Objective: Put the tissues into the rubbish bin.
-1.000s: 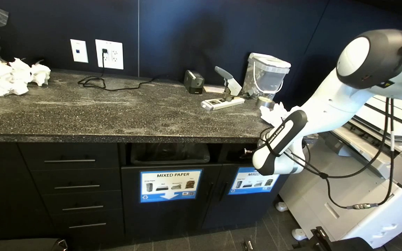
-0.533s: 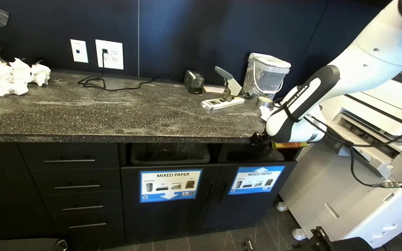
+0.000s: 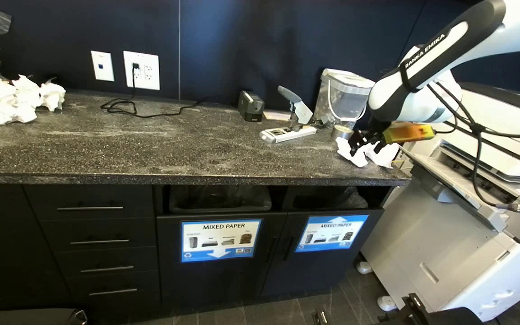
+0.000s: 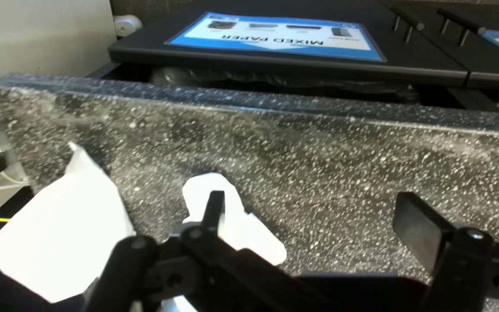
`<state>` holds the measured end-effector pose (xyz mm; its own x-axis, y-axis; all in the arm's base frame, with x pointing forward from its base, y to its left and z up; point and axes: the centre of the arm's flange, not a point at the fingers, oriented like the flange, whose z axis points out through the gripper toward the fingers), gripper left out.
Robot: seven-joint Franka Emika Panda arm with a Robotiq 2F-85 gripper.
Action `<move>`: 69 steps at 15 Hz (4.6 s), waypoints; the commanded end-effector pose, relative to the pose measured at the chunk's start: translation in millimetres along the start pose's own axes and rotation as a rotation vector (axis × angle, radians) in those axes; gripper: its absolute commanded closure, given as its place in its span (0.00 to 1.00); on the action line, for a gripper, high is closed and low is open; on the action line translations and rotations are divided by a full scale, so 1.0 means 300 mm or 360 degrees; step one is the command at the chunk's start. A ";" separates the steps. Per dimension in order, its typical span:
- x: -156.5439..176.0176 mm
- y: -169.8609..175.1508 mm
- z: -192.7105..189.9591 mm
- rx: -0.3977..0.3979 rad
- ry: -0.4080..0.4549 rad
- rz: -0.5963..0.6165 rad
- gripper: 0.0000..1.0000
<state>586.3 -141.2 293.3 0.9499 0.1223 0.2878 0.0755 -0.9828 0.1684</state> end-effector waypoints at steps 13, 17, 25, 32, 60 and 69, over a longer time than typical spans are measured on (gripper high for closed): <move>0.251 0.218 0.213 0.0022 0.0119 0.0050 0.00; 0.265 0.258 0.263 0.0015 0.0126 0.0022 0.00; 0.267 0.283 0.372 0.0115 0.0157 -0.0020 0.00; 0.281 0.296 0.422 0.0165 0.0177 -0.0040 0.00; 0.223 0.061 0.326 0.0215 -0.0178 -0.0366 0.84; -0.051 -0.094 0.162 0.0114 -0.0387 -0.0368 0.84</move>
<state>635.2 -142.7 222.0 0.9396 0.3402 0.0379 0.3349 -0.9366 0.1027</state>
